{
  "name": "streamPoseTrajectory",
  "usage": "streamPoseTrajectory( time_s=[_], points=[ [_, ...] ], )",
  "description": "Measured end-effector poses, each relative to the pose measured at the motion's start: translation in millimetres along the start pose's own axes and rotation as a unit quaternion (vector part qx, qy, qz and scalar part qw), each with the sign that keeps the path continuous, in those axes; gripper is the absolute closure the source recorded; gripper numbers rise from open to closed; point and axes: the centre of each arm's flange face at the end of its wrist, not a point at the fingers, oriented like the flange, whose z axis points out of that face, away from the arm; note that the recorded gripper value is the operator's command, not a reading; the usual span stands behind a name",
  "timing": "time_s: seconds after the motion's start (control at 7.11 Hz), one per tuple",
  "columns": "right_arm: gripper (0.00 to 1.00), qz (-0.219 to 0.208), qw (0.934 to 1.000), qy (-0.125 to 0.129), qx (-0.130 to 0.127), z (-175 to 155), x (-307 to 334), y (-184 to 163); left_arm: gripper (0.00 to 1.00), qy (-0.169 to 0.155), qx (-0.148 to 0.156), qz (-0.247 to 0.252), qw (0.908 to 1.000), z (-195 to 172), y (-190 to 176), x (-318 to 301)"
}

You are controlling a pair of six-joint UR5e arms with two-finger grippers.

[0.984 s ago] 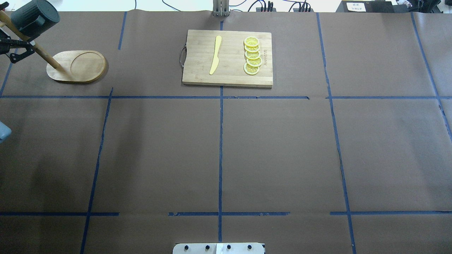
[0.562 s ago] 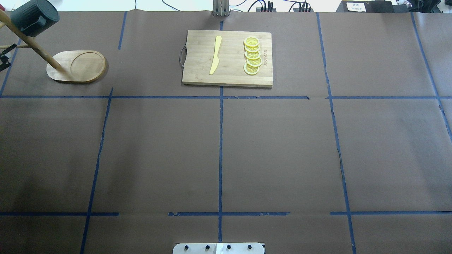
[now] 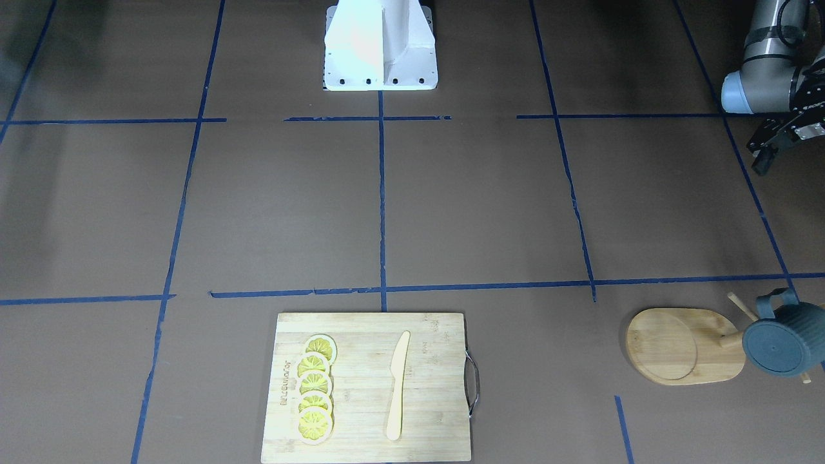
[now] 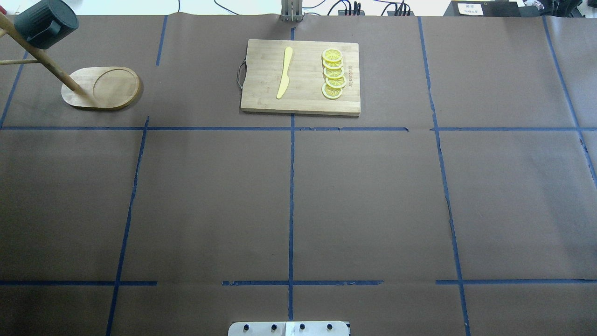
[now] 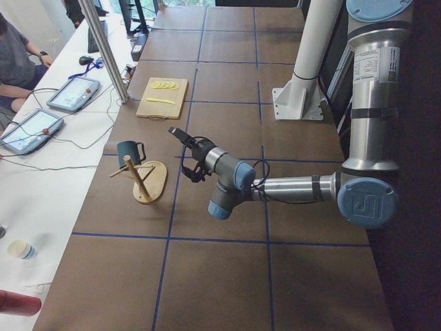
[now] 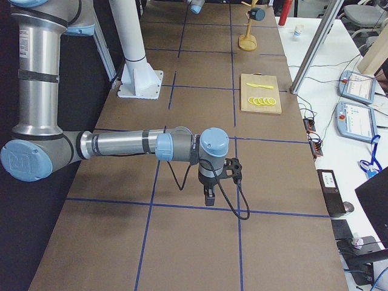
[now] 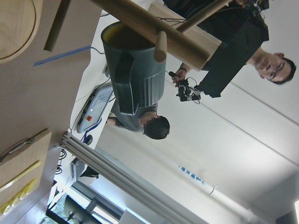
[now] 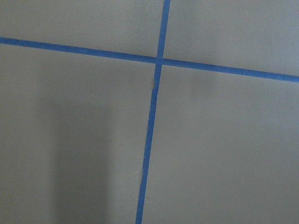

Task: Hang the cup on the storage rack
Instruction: 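Hook the mug handle over a rack peg with the left gripper, then release the handle and draw the left gripper back from the rack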

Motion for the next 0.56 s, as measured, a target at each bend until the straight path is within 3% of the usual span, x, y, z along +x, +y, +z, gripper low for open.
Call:
streamPoseTrajectory(
  time_s=[0.14, 0.28, 0.42, 0.56],
  points=[
    [0.0, 0.0, 1.0, 0.0, 0.0, 0, 0, 0, 0.0, -0.022, -0.005, 0.088, 0.9959, 3, 1, -3],
    [0.0, 0.001, 1.0, 0.0, -0.001, 1, 1, 0, 0.0, -0.056, -0.012, 0.192, 0.9796, 8, 0, -8],
    [0.0, 0.001, 1.0, 0.0, -0.001, 1, 1, 0, 0.0, -0.097, -0.021, 0.304, 0.9476, 13, -3, -16],
    [0.0, 0.001, 1.0, 0.0, -0.001, 1, 1, 0, 0.0, -0.129, -0.028, 0.401, 0.9065, 15, -9, -23]
  ],
)
